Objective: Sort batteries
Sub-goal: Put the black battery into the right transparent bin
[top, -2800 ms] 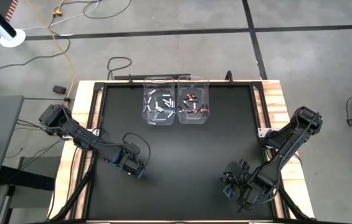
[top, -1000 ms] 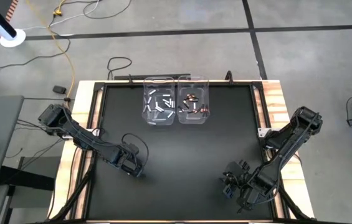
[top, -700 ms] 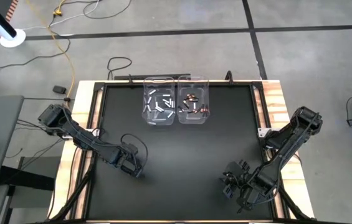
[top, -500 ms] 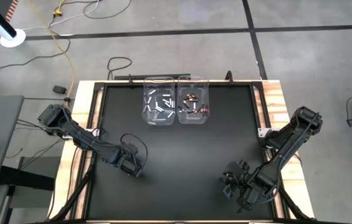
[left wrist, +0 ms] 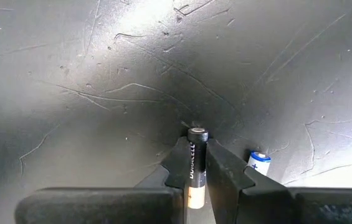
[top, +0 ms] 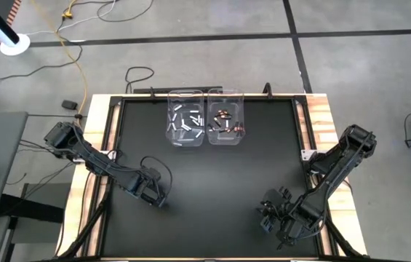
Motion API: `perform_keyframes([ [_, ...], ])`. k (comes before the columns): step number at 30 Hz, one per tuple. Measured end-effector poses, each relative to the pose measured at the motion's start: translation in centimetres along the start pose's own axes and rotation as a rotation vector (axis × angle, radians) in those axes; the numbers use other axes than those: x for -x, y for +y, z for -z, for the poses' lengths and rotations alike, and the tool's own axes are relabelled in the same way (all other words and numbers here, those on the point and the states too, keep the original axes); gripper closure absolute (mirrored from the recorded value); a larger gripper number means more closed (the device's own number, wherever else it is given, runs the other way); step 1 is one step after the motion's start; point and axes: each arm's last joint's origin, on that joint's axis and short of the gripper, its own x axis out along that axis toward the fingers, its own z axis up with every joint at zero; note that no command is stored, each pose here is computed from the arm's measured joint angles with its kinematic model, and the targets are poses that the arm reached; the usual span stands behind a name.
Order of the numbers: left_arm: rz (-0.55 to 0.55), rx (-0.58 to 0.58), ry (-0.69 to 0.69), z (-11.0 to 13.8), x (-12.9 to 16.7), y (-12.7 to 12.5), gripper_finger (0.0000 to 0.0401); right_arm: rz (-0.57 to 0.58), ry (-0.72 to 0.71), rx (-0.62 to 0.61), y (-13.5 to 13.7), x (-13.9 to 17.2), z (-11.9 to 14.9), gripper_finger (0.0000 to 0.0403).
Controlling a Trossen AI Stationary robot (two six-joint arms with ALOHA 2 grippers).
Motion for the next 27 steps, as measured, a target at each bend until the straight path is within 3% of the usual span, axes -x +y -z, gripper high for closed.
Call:
perform_keyframes([
  [8,-0.001,-0.030,-0.001,-0.7,0.4,-0.3,0.0368,0.003,0.000,0.001,0.0,0.0,0.0,0.0239],
  [14,-0.024,-0.087,-0.004,-3.0,0.9,-0.2,0.0368,0.006,-0.002,-0.013,0.0,-0.1,-0.2,0.0239],
  [21,0.027,-0.233,-0.051,-7.9,2.5,-0.5,0.0367,0.025,-0.010,-0.068,-0.1,-0.6,-0.9,0.0239],
  [27,0.099,-0.380,-0.178,-13.8,6.0,-0.8,0.0367,0.055,-0.025,-0.119,-0.3,-1.5,-2.2,0.0239],
])
